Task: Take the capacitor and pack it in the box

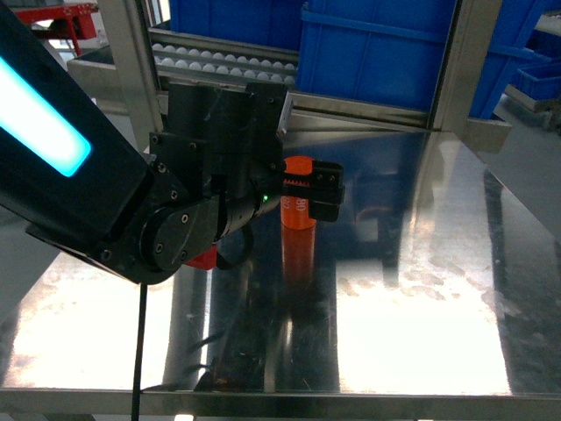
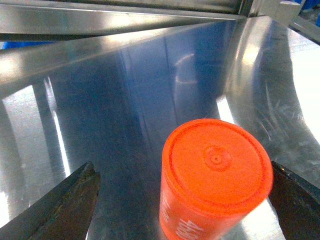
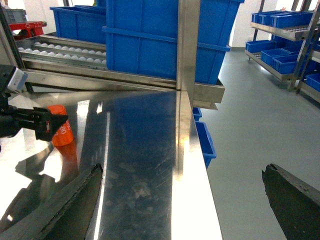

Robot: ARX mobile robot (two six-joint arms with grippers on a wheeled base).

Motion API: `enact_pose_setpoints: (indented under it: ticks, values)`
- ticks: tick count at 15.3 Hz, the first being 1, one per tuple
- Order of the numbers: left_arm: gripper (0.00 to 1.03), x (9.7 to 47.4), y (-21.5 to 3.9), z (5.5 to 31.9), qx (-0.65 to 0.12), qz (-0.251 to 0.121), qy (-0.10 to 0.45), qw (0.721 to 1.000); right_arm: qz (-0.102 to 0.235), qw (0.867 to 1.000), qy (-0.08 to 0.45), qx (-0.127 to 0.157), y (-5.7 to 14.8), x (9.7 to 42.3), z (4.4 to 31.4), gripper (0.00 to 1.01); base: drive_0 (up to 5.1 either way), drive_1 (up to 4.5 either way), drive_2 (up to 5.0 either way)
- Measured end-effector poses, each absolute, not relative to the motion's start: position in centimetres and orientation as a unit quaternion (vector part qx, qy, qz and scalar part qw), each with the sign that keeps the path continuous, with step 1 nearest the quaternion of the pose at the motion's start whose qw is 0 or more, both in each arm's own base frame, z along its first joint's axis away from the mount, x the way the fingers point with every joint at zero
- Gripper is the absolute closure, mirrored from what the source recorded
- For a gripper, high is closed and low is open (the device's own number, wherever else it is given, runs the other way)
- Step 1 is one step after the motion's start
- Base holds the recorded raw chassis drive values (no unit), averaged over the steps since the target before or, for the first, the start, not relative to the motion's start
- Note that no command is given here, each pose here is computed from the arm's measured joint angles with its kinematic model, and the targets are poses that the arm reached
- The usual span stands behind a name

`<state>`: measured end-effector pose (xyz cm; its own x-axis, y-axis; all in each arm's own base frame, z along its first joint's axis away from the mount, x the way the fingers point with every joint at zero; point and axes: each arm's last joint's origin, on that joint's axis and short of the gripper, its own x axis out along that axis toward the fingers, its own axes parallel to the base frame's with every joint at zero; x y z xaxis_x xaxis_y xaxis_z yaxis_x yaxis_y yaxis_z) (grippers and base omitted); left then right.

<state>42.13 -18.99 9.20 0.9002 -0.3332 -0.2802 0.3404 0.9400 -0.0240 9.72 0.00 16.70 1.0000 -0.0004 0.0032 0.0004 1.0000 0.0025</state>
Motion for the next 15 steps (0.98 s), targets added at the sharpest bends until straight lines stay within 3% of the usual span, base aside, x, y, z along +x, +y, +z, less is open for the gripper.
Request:
enact_pose_setpoints:
  ticks: [5,10,12,15]
  values:
    - [0.05,44.2,-19.7,6.8,0.016,-0.167,0.171,0.971,0.0,1.0,-0.002,0.001,0.0,9.7,16.7,0.03,0.0,0.0,0.0]
    - [0.51,44.3,-19.8,6.7,0.01,-0.17,0.186,0.968,0.0,1.0,-0.002,0.001,0.0,9.7,16.7,0.03,0.0,0.0,0.0]
    - [0.58,43.8,-19.3,7.4,0.009,-0.159,0.187,0.969,0.0,1.0,-0.002,0.001,0.0,9.7,16.7,0.03,0.0,0.0,0.0]
    - [0.58,41.4,-17.3,11.6,-0.002,-0.14,0.149,0.979,0.0,1.0,-0.002,0.001,0.0,9.7,16.7,0.03,0.0,0.0,0.0]
